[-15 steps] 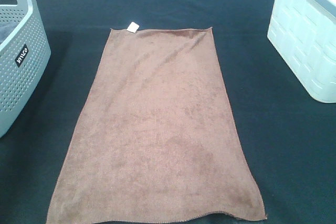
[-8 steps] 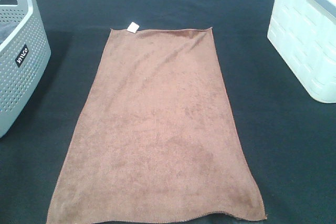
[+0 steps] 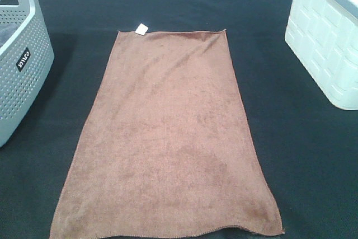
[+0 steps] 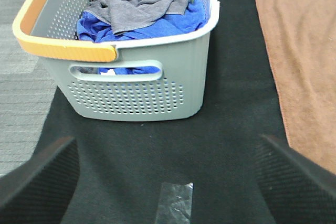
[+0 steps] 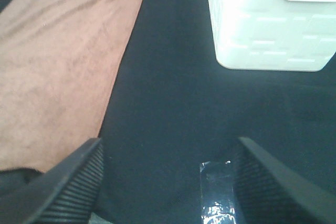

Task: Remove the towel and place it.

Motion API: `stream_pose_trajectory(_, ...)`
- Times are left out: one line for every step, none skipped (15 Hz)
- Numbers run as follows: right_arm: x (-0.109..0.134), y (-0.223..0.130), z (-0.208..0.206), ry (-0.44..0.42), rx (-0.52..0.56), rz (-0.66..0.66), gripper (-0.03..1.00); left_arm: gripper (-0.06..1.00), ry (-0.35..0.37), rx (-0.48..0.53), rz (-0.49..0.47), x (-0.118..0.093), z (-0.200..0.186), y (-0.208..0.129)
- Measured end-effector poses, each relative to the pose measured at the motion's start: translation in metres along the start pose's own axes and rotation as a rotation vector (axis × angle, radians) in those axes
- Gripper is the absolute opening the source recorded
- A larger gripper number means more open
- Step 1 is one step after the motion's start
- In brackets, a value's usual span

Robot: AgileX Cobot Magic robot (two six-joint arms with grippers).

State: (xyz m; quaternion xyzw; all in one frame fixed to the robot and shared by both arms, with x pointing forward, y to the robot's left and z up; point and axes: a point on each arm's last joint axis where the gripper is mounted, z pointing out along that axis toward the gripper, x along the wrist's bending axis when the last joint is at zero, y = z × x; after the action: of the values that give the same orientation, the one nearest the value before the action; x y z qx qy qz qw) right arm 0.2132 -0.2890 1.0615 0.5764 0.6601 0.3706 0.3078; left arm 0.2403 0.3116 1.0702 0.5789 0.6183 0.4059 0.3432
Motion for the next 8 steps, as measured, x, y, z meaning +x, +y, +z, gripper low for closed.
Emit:
stream_pose_trajectory(-0.001,-0.004,0.008,0.001,0.021,-0.015,0.68,0.83,-0.014,-0.008,-0.01,-0.001,0.0,-0.011)
stream_pose_trajectory(-0.002,-0.006,0.015,0.0,0.025,-0.021,0.68,0.83,-0.025,-0.002,-0.018,-0.002,0.001,-0.017)
stream_pose_trajectory(-0.002,-0.007,0.019,-0.002,0.015,-0.026,0.68,0.83,-0.037,0.003,-0.027,-0.003,0.001,-0.018)
stream_pose_trajectory(-0.002,-0.006,0.02,-0.003,0.008,-0.027,0.68,0.82,-0.046,0.003,-0.029,-0.004,0.001,-0.018)
stream_pose_trajectory(-0.002,-0.006,0.02,-0.003,0.004,-0.027,0.68,0.82,-0.054,0.004,-0.026,-0.005,0.001,-0.018)
stream_pose_trajectory(-0.002,-0.006,0.02,-0.003,0.003,-0.027,0.68,0.82,-0.06,0.004,-0.017,-0.006,0.001,-0.018)
stream_pose_trajectory(-0.002,-0.006,0.021,-0.003,0.004,-0.026,0.68,0.81,-0.063,0.005,-0.016,-0.006,0.001,-0.018)
stream_pose_trajectory(-0.002,-0.006,0.021,-0.003,0.004,-0.026,0.68,0.81,-0.067,0.005,-0.015,-0.006,0.001,-0.018)
